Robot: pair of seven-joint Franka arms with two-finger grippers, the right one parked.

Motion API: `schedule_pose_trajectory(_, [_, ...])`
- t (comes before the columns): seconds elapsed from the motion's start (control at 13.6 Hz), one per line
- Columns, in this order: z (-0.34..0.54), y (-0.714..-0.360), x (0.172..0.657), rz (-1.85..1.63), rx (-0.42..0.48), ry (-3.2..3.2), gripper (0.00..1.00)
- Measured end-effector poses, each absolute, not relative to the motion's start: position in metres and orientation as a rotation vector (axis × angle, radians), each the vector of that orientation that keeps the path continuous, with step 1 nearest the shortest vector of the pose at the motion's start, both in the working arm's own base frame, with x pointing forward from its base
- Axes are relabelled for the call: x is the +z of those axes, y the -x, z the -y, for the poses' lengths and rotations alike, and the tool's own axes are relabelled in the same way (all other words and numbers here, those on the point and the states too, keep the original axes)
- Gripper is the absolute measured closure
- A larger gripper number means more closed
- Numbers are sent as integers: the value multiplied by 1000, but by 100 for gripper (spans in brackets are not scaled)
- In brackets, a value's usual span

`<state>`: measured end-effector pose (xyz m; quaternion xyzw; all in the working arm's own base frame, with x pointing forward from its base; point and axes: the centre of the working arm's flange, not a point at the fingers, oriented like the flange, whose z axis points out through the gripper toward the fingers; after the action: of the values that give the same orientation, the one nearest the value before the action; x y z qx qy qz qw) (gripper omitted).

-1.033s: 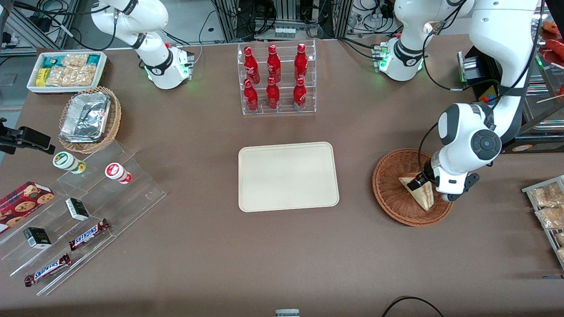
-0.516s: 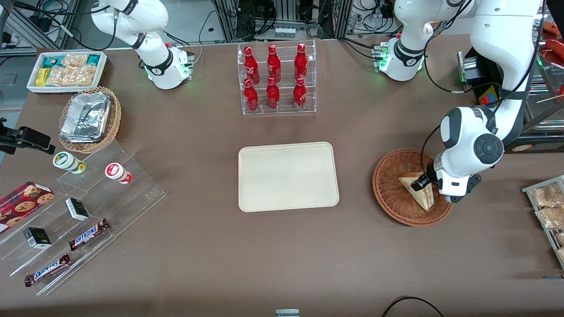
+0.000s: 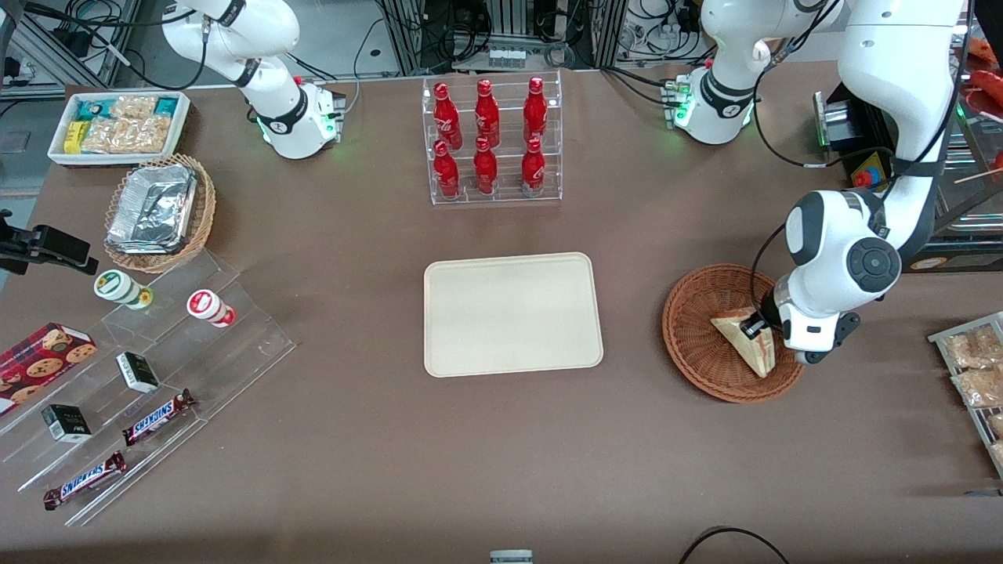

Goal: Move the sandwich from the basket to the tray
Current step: 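Close the left gripper on the sandwich and lift it from the basket, then carry the sandwich over the cream tray and lower it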

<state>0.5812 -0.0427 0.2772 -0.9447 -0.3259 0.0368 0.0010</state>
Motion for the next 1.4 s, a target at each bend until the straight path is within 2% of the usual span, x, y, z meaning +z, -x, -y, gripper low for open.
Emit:
schedule_pose_trajectory(0.15, [47, -588, 305, 1009, 142, 2960, 78])
schedule_pose_trajectory(0.22, [51, -591, 324, 996, 163, 2957, 84])
schedule_pose_trajectory(0.44, [85, -596, 367, 899, 197, 2983, 85])
schedule_pose_trajectory(0.74, [179, -580, 385, 621, 219, 3077, 85])
schedule_pose_trajectory(1.11, [309, -546, 360, 320, 291, 3124, 85])
schedule_pose_trajectory(1.4, [414, -531, 319, 280, 303, 3108, 85])
